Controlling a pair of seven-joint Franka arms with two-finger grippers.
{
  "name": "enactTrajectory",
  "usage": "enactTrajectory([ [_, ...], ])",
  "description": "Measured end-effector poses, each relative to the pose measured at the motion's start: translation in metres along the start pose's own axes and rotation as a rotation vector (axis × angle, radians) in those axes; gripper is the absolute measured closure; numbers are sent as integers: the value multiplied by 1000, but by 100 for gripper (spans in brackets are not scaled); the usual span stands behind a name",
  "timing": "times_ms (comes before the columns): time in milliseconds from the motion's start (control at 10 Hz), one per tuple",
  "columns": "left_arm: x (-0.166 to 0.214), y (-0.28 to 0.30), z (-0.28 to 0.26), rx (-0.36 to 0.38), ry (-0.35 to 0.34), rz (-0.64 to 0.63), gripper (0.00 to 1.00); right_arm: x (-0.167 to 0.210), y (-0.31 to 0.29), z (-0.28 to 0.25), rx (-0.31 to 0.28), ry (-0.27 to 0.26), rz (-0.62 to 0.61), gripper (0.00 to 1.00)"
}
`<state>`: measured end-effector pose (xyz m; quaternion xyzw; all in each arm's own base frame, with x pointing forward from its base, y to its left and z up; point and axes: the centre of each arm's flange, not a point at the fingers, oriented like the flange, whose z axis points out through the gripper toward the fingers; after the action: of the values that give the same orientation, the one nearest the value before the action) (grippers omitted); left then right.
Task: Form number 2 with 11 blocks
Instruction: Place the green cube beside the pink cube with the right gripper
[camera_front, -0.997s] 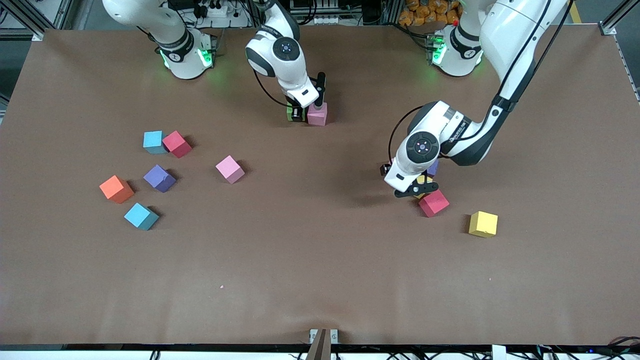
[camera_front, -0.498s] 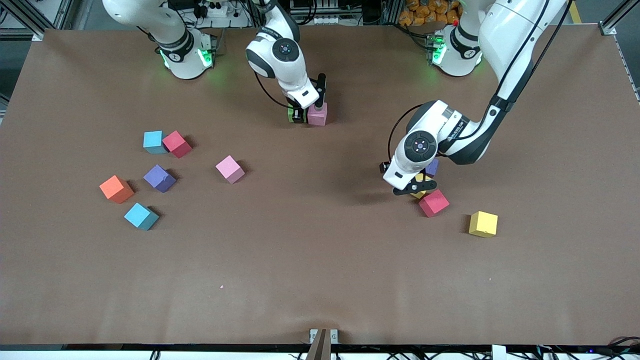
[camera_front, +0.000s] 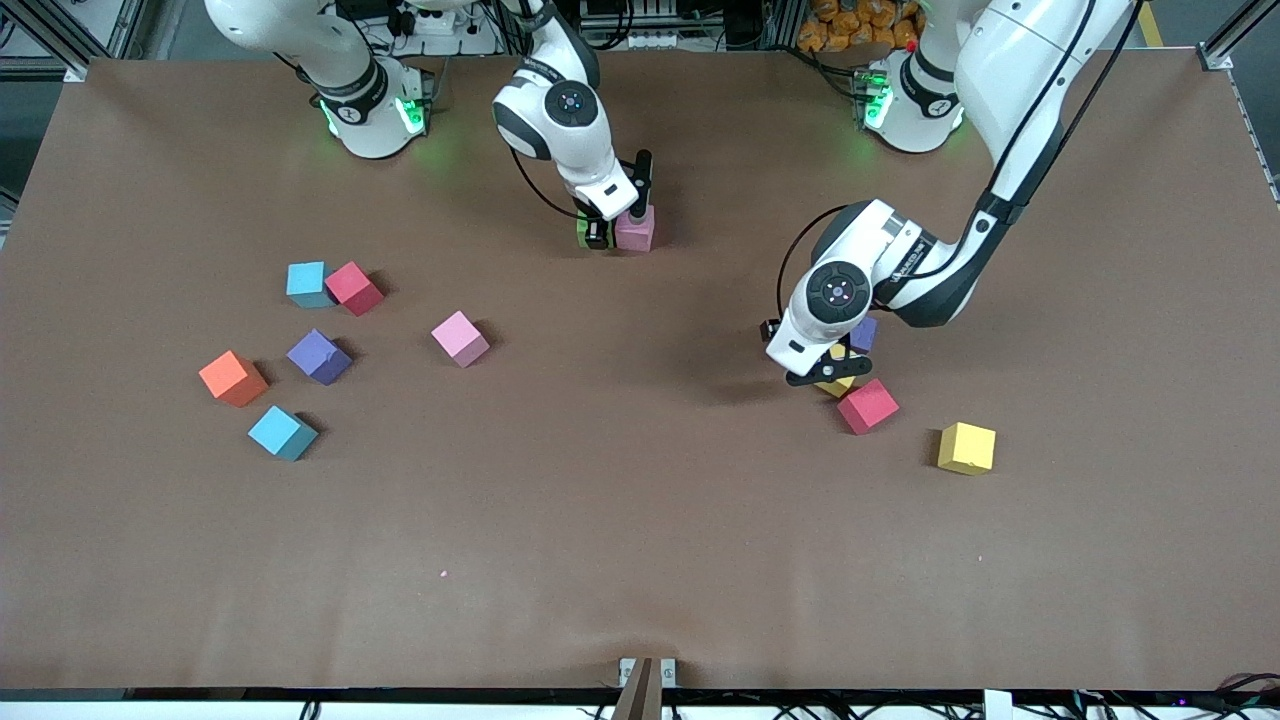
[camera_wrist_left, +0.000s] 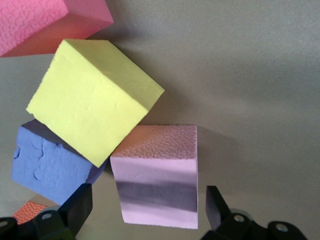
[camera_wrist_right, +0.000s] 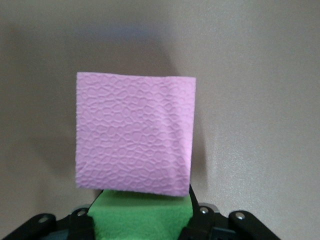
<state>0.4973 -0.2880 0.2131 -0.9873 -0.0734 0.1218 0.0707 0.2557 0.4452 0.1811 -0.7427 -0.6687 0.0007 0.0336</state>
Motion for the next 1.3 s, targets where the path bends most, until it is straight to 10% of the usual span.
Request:
enactTrajectory([
  [997, 0, 1, 12, 2, -19, 1, 1, 3, 1, 0, -4, 8, 0, 41],
  [1295, 1, 0, 12, -1, -18, 0, 23, 3, 1, 0, -4, 9, 0, 41],
])
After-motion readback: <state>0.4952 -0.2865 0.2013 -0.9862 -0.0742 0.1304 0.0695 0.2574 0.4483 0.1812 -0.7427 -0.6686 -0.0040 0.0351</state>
